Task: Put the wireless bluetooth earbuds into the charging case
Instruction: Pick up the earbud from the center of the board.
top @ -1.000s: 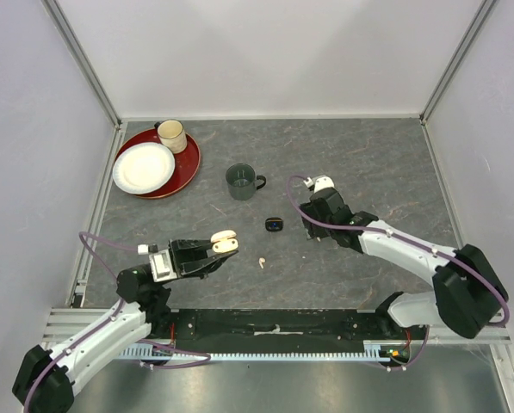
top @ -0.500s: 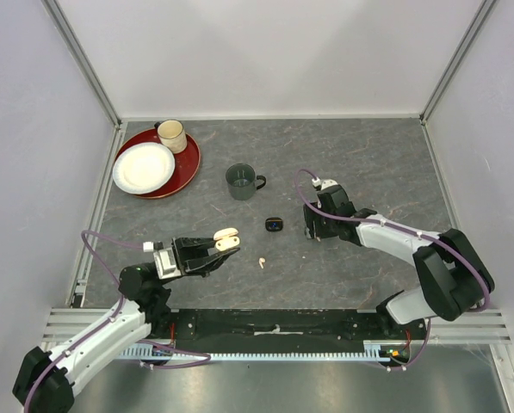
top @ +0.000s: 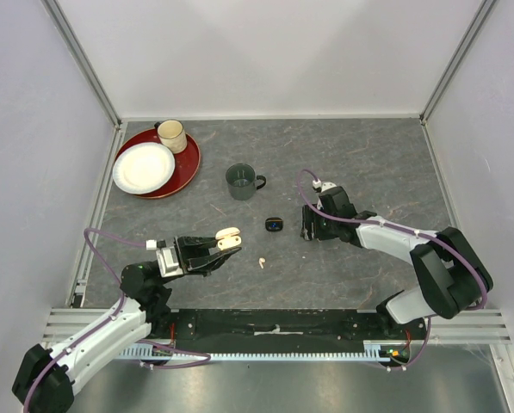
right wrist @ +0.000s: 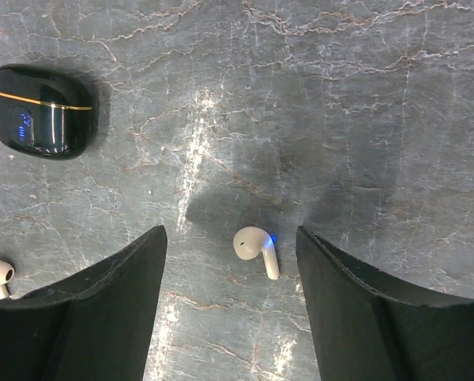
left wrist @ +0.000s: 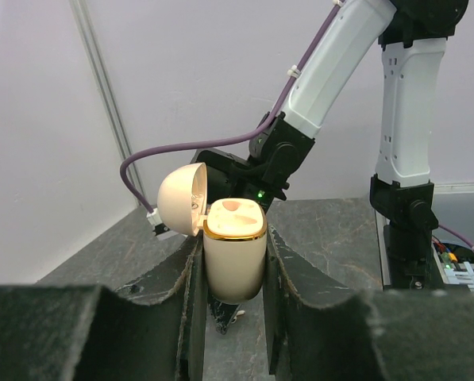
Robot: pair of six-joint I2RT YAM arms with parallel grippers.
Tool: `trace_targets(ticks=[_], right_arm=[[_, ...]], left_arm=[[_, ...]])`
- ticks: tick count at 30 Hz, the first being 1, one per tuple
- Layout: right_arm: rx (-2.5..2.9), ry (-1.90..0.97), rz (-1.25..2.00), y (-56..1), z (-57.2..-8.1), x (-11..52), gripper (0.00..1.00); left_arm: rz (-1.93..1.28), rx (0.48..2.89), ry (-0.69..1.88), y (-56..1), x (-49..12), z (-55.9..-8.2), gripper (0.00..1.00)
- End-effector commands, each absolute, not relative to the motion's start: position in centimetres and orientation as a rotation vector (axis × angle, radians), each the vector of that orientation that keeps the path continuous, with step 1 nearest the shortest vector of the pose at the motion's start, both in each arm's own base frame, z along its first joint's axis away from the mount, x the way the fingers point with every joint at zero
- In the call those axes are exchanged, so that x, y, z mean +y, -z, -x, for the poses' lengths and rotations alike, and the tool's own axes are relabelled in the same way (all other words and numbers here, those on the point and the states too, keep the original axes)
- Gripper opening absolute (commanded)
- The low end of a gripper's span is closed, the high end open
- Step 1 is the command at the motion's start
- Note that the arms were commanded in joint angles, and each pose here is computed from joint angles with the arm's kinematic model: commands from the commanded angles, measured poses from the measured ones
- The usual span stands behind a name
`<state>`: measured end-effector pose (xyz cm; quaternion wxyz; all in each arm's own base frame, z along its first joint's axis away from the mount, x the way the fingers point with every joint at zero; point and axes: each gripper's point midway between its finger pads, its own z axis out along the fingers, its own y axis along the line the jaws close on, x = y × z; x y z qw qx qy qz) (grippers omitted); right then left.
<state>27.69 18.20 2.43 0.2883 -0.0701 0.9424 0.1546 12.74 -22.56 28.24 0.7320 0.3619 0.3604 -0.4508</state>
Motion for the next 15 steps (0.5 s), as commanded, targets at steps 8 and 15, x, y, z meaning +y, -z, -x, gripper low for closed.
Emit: trace_targets(ticks=[8, 15], right_arm=[[2.551, -0.488, 0.144, -2.2, -26.3, 18.5, 0.71], [2.557, -0.482, 0.116, -2.6, -25.8, 18.2, 0.68]], left_arm=[[-0.803, 0.731, 0.956, -29.9, -22.5, -12.7, 0.02], [-0.799, 0.729, 0.96, -29.9, -22.5, -12.7, 0.02]])
